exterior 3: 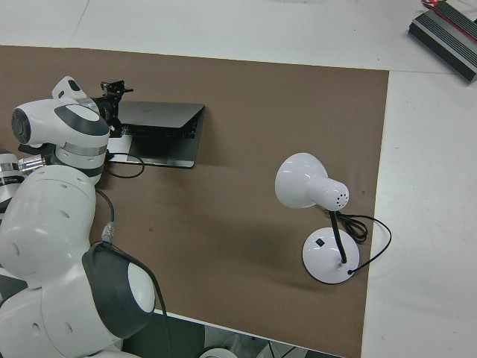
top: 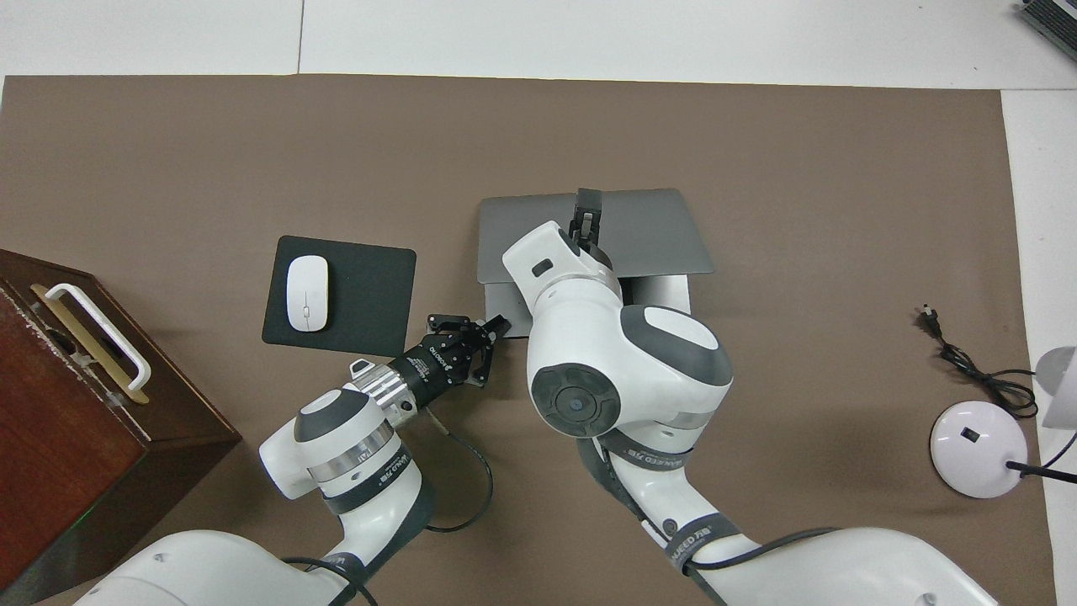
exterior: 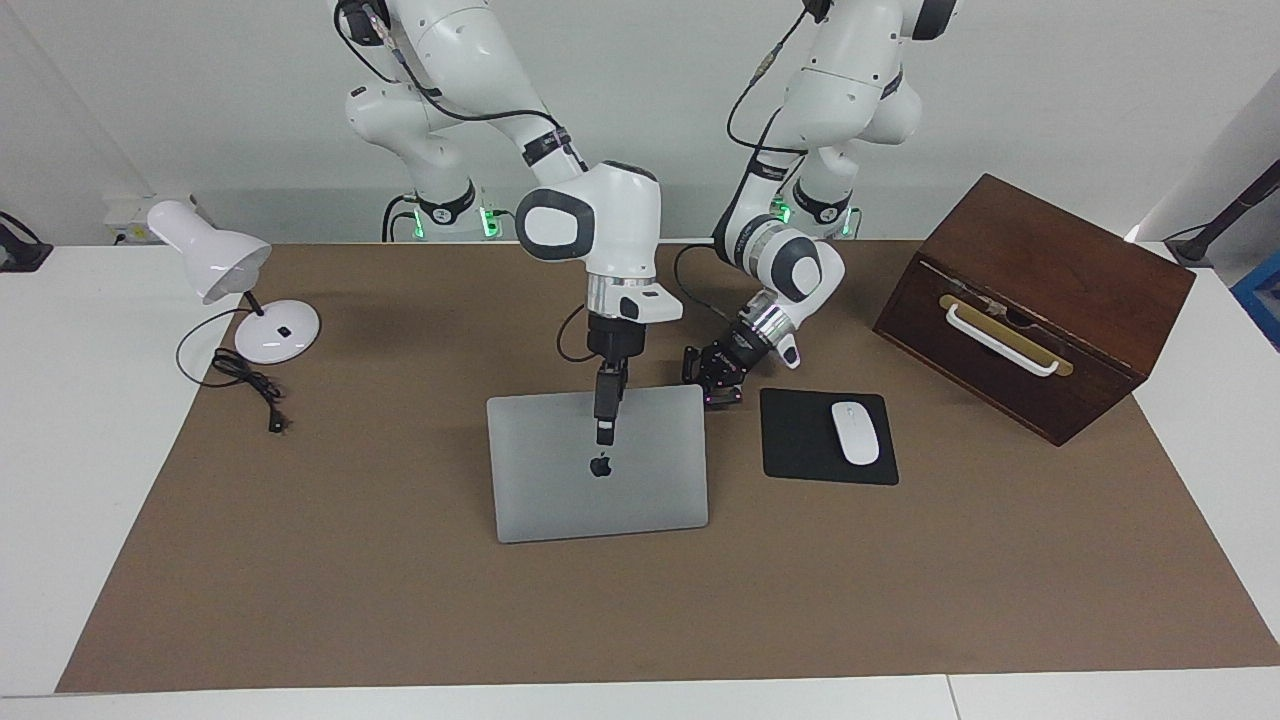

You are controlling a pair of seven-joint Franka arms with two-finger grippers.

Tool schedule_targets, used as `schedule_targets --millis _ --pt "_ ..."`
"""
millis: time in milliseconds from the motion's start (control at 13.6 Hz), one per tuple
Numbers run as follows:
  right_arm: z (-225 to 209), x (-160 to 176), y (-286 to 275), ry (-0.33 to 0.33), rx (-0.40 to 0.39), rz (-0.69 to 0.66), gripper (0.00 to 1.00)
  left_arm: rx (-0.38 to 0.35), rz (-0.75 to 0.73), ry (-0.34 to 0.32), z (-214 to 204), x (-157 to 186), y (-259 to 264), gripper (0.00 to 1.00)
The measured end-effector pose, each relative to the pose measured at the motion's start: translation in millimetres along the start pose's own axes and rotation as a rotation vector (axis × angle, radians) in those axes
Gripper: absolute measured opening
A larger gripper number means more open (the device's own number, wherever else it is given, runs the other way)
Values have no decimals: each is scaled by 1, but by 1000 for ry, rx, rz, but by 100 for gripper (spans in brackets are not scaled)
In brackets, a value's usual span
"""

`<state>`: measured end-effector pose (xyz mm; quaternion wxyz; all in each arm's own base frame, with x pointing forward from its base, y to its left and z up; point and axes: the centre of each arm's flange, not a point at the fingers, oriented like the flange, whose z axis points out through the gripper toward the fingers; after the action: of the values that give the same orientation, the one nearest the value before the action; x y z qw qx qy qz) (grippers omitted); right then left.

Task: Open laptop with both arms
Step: 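Lift the laptop lid upward with the right gripper, pivoting it open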

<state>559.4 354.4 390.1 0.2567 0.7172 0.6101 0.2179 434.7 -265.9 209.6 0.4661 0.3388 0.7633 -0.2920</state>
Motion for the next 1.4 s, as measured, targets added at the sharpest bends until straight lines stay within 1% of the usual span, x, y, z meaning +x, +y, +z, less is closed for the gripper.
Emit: schedule_targets --millis 1396 --pt "-13 -3 40 13 -56 38 100 0 0 0 0 0 0 1"
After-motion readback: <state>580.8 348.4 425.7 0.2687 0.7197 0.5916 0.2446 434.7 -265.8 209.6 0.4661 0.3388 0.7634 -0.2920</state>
